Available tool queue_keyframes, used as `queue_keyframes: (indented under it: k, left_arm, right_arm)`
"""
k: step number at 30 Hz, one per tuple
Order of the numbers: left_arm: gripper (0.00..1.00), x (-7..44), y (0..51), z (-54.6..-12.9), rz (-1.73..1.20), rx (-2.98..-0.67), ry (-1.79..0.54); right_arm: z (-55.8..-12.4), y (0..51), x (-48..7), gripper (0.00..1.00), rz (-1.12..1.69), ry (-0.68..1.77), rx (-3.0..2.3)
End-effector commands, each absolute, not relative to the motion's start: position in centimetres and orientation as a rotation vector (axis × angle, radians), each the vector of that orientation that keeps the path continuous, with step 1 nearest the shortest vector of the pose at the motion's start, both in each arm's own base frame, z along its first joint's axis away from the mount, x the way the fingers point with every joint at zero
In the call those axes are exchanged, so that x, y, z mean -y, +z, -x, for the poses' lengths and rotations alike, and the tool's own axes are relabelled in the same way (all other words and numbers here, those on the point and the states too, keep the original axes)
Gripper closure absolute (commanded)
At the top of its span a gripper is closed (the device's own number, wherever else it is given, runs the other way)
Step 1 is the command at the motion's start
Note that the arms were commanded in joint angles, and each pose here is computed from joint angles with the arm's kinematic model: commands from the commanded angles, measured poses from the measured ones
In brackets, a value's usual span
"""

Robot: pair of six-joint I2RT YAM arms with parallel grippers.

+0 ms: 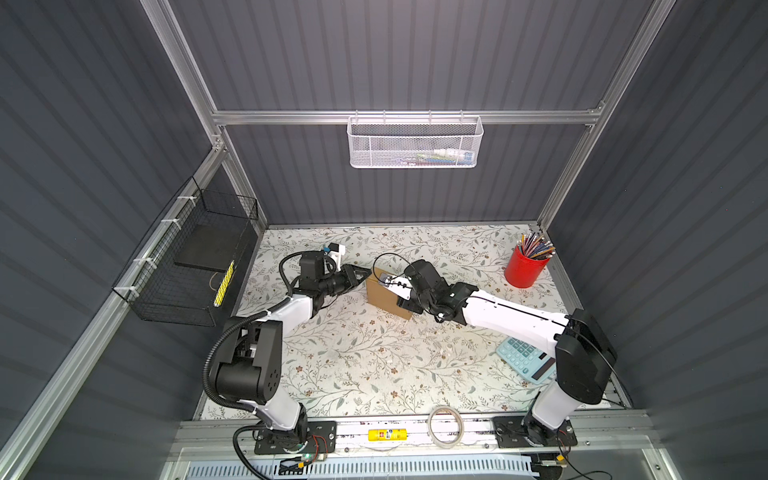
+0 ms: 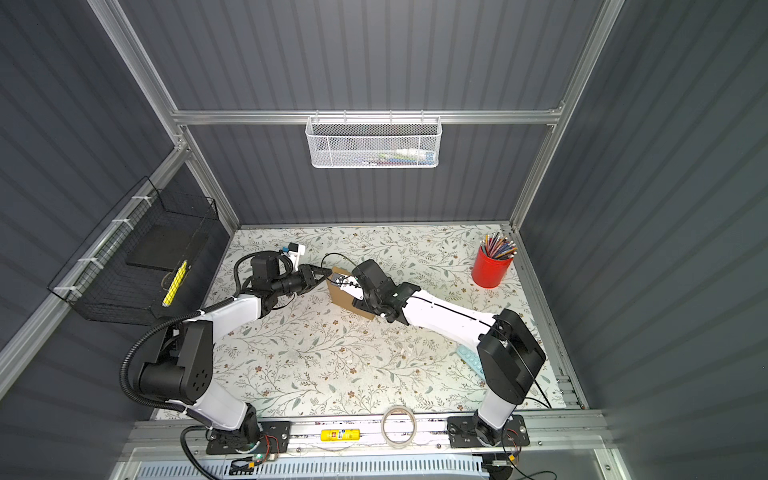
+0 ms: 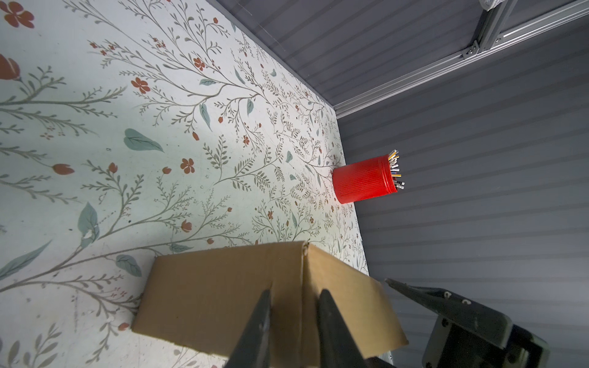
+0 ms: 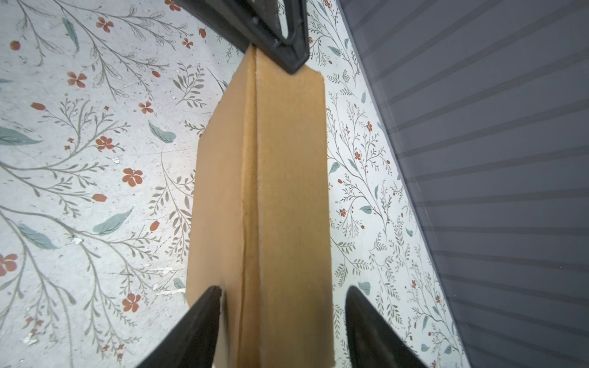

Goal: Fold the paper box

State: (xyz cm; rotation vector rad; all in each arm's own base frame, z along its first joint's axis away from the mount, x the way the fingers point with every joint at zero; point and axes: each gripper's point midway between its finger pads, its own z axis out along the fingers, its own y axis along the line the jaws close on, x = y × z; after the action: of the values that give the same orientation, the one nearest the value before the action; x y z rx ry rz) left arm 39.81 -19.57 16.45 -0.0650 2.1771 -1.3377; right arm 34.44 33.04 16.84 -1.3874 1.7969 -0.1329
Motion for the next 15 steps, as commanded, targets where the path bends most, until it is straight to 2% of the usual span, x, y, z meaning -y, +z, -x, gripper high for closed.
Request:
queue_keyframes:
  k: [1,15]
  left_arm:
    - [0.75,19.3,12.2,-38.1,0.141,-2.324,-1.319]
    - [0.75,19.0,12.8,-38.4,0.137,-2.324,-1.286]
  right_arm:
    - [-34.7,19.1,-32.7,0.35,1.306,-0.12,-1.779]
    - [-31.1,24.0,-31.5,0.3,1.137,0.126,-1.777]
